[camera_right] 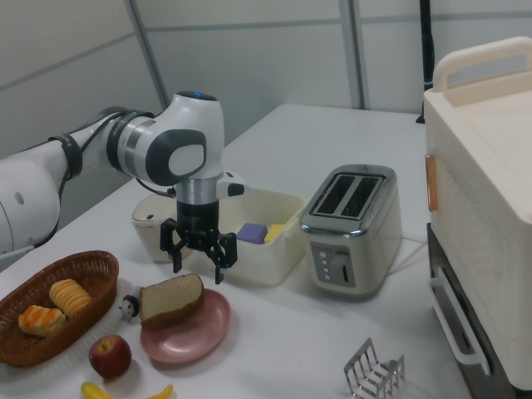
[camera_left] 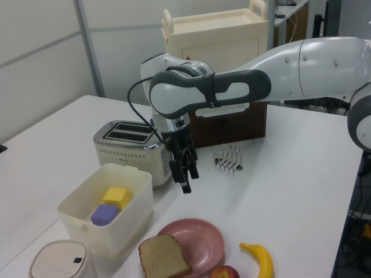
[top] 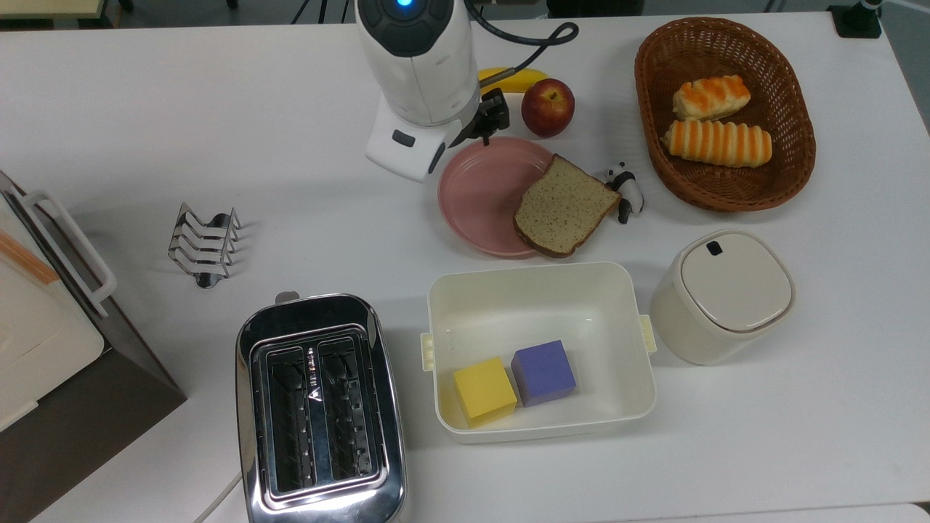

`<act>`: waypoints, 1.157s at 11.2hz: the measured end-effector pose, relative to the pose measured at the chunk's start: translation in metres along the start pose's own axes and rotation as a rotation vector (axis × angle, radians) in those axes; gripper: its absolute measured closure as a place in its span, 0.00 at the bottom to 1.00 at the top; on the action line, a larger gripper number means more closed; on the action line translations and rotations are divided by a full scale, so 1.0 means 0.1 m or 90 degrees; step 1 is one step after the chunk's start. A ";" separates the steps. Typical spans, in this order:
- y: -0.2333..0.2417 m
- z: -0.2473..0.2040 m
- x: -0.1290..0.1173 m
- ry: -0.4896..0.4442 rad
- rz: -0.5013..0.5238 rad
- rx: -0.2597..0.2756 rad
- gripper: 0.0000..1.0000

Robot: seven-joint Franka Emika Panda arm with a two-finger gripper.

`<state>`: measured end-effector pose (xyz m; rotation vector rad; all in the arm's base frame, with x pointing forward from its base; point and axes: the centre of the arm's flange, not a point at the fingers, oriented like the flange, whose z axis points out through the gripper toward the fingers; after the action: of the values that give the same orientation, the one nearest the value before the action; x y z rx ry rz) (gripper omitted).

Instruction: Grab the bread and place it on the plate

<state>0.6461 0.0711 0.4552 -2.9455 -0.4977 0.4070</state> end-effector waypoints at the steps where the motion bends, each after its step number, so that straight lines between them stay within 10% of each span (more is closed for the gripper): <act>1: -0.04 0.02 0.01 -0.003 -0.004 0.000 0.00; 13: -0.65 1.18 0.72 -0.020 -0.014 -0.010 0.00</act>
<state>0.6587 0.1659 0.3361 -2.9493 -0.5393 0.4491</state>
